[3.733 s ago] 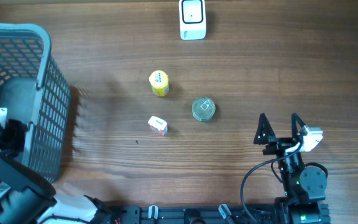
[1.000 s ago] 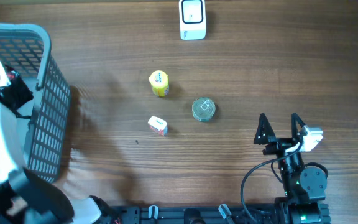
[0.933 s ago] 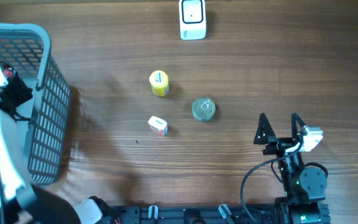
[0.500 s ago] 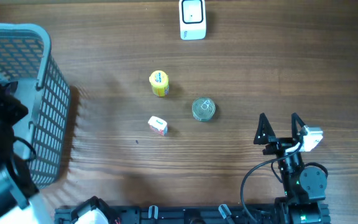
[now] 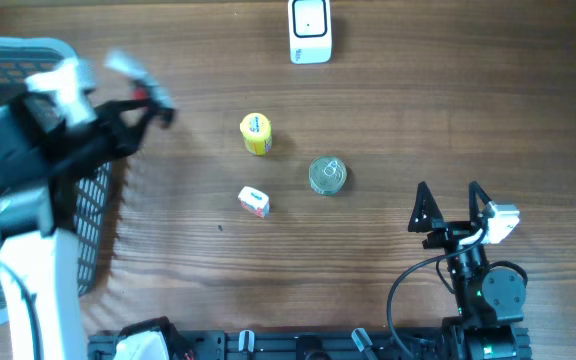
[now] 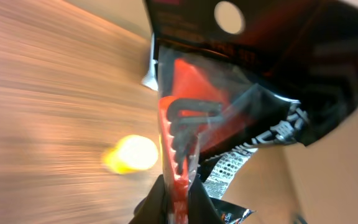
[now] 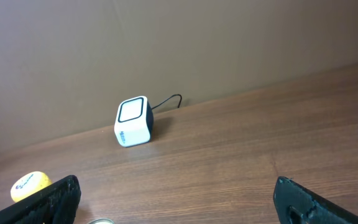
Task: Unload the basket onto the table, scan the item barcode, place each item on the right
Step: 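Lift the hex wrench package and carry it toward the white scanner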
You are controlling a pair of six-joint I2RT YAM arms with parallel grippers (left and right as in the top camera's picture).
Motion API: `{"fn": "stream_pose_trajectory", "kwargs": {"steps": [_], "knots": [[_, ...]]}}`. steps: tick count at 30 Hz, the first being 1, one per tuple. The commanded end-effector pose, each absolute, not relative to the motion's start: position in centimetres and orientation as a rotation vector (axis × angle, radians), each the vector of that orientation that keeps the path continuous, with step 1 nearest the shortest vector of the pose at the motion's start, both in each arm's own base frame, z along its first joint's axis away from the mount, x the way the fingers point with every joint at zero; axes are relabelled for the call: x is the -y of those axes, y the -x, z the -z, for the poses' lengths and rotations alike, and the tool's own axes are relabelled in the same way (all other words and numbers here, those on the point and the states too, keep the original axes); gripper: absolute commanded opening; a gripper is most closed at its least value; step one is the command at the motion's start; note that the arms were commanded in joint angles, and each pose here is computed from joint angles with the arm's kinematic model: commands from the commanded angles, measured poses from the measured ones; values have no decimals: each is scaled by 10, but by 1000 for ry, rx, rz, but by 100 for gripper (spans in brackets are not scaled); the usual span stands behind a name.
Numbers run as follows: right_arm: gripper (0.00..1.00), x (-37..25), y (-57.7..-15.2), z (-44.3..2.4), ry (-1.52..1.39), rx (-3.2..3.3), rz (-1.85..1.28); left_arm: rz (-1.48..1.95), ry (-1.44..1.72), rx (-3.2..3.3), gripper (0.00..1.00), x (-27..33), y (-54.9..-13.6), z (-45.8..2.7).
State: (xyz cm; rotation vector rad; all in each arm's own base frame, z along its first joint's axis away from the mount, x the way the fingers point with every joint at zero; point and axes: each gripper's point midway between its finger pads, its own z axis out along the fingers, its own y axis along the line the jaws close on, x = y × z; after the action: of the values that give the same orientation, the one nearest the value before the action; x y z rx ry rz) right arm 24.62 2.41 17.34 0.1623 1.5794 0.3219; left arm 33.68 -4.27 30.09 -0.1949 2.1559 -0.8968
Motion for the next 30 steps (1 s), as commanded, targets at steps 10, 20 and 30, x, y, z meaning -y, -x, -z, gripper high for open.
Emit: {"fn": "stream_pose_trajectory", "kwargs": {"steps": [10,20,30], "knots": [[100,-26,-246,-174,-140,-1577,-317,1726,-921,-1647,4,196,-269,-371],[100,-26,-246,-174,-140,-1577,-316,1422,-1243,-1263,4,209,-263,-400],[100,-26,-246,-174,-140,-1577,-317,1459,-1232,-1290,4,213,-268,-392]]}}
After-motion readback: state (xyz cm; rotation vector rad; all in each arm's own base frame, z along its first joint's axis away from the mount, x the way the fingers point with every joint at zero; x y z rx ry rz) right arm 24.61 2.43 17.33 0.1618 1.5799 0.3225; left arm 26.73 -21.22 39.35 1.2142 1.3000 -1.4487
